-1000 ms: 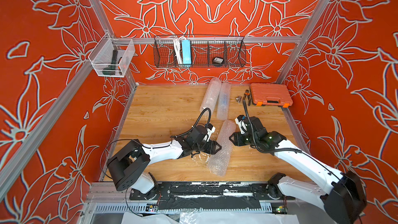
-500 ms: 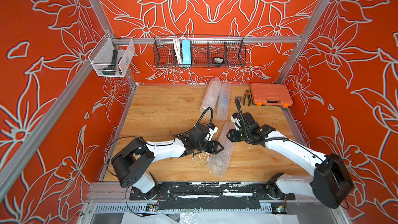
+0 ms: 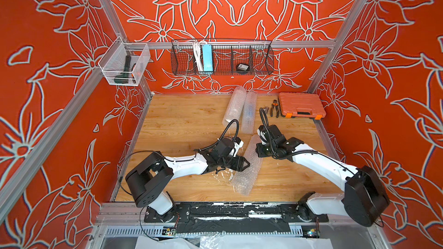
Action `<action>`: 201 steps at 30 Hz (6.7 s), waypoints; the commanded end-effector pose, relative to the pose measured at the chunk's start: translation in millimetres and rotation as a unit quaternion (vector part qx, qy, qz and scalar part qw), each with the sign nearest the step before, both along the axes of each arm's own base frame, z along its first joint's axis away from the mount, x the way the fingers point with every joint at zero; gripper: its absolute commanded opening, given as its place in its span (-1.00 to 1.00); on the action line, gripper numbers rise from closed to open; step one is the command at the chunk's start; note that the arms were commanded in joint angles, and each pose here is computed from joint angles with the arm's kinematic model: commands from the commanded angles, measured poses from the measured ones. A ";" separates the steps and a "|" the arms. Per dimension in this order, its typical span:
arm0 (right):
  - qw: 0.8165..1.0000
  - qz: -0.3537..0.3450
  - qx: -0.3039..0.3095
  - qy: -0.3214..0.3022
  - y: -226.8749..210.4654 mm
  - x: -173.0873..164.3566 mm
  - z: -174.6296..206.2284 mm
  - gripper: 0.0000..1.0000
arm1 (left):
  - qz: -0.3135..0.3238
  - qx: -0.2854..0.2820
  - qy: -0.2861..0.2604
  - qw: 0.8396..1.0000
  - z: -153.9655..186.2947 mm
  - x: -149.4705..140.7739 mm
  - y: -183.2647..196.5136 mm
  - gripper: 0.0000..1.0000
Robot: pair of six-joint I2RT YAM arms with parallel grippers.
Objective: Unwrap the vase from the bubble wrap
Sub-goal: Unwrap the bubble wrap at the center of the board.
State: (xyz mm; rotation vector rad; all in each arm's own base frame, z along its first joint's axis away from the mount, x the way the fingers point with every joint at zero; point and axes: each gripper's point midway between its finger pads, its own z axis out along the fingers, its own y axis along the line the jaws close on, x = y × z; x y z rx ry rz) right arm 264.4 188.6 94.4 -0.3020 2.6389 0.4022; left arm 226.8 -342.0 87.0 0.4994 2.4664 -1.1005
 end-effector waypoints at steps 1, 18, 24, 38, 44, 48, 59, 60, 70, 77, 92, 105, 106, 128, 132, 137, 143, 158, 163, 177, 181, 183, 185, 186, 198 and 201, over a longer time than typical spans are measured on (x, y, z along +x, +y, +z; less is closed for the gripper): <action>1.000 -0.018 -0.010 -0.010 -8.4 2.0 4.8 -0.75 | -0.004 0.012 -0.003 1.000 -3.2 -0.9 -1.8 0.32; 0.999 -0.030 0.007 -0.020 -18.9 -7.6 -0.4 -1.00 | 0.010 0.030 -0.038 0.999 5.5 31.3 -24.4 0.51; 0.999 -0.033 0.009 -0.022 -21.3 -7.8 0.0 -1.00 | 0.006 0.043 -0.039 0.998 -2.9 40.2 -32.9 0.50; 0.999 -0.037 0.006 -0.024 -22.7 -3.6 -1.2 -0.88 | 0.016 0.074 -0.032 0.997 -26.0 44.2 -27.8 0.29; 0.999 -0.042 -0.003 -0.027 -23.6 3.6 0.1 -0.59 | 0.012 0.068 -0.025 0.997 -27.3 37.8 -25.6 0.27; 0.999 -0.042 -0.006 -0.023 -22.7 7.3 -1.6 -0.55 | 0.012 0.066 -0.023 0.997 -27.2 35.9 -24.7 0.26; 0.999 -0.037 0.004 -0.032 -16.8 14.5 5.8 -0.43 | 0.010 0.065 -0.017 0.998 -30.6 33.0 -23.9 0.25; 0.999 -0.036 0.004 -0.031 -15.9 14.9 5.1 -0.44 | 0.010 0.065 -0.017 0.998 -30.4 32.7 -24.1 0.25; 0.999 -0.035 -0.009 -0.021 -20.7 13.6 -2.5 -0.98 | 0.031 0.081 -0.019 0.996 -34.2 36.6 -16.4 0.20; 0.998 -0.043 -0.018 -0.035 -30.7 12.7 3.7 -1.00 | 0.049 0.095 -0.019 0.994 -39.1 40.0 -9.9 0.19; 0.997 -0.065 -0.021 -0.041 -54.6 4.6 3.6 -1.00 | 0.082 0.136 -0.018 0.987 -55.4 42.5 9.4 0.17; 0.996 -0.079 -0.022 -0.036 -67.8 -0.4 -1.5 -1.00 | 0.088 0.141 -0.017 0.986 -56.2 41.7 13.3 0.16; 0.996 -0.078 -0.017 -0.038 -66.9 -0.2 -0.3 -1.00 | 0.088 0.140 -0.015 0.986 -56.0 41.2 13.0 0.16; 0.987 -0.056 0.153 0.002 -28.3 -36.2 26.3 0.27 | 0.080 0.098 -0.010 0.992 -40.2 34.2 6.2 0.17; 0.987 -0.067 0.149 -0.003 -35.5 -43.2 27.5 0.30 | 0.081 0.099 -0.011 0.992 -40.5 34.7 6.5 0.17; 0.988 -0.103 0.113 0.011 -55.9 -56.3 14.0 0.29 | 0.082 0.100 -0.011 0.992 -40.9 35.1 6.8 0.17; 0.981 -0.178 0.057 0.043 -87.0 -72.2 -21.9 0.18 | 0.089 0.100 -0.014 0.991 -39.4 36.7 8.2 0.17; 0.963 -0.250 0.053 0.088 -100.4 -90.1 -59.4 0.10 | 0.096 0.106 -0.021 0.989 -36.2 38.7 12.3 0.17; 0.963 -0.242 0.062 0.105 -93.5 -91.6 -71.8 0.07 | 0.092 0.102 -0.021 0.990 -34.4 37.1 11.5 0.17; 0.977 -0.182 0.067 0.086 -70.7 -59.7 -67.8 -1.00 | 0.092 0.080 -0.016 0.992 -26.2 24.0 20.3 0.17; 0.984 -0.145 0.062 0.080 -57.9 -41.4 -62.1 -1.00 | 0.104 0.080 -0.024 0.991 -20.1 22.6 28.7 0.18; 0.987 -0.124 0.058 0.081 -50.1 -31.8 -59.9 -1.00 | 0.115 0.085 -0.030 0.989 -17.4 24.0 34.4 0.20; 0.990 -0.105 0.056 0.081 -43.1 -22.5 -56.8 -1.00 | 0.121 0.090 -0.037 0.988 -13.6 25.0 38.9 0.27; 0.991 -0.095 0.054 0.080 -40.0 -18.6 -54.9 -1.00 | 0.123 0.093 -0.041 0.987 -12.1 25.3 41.1 0.32; 0.996 -0.051 0.042 0.065 -27.4 3.7 -37.0 -1.00 | 0.132 0.110 -0.094 0.981 22.2 31.0 52.8 0.81; 0.996 -0.047 0.044 0.064 -27.1 1.9 -33.9 -1.00 | 0.126 0.113 -0.108 0.980 29.9 30.8 49.7 0.93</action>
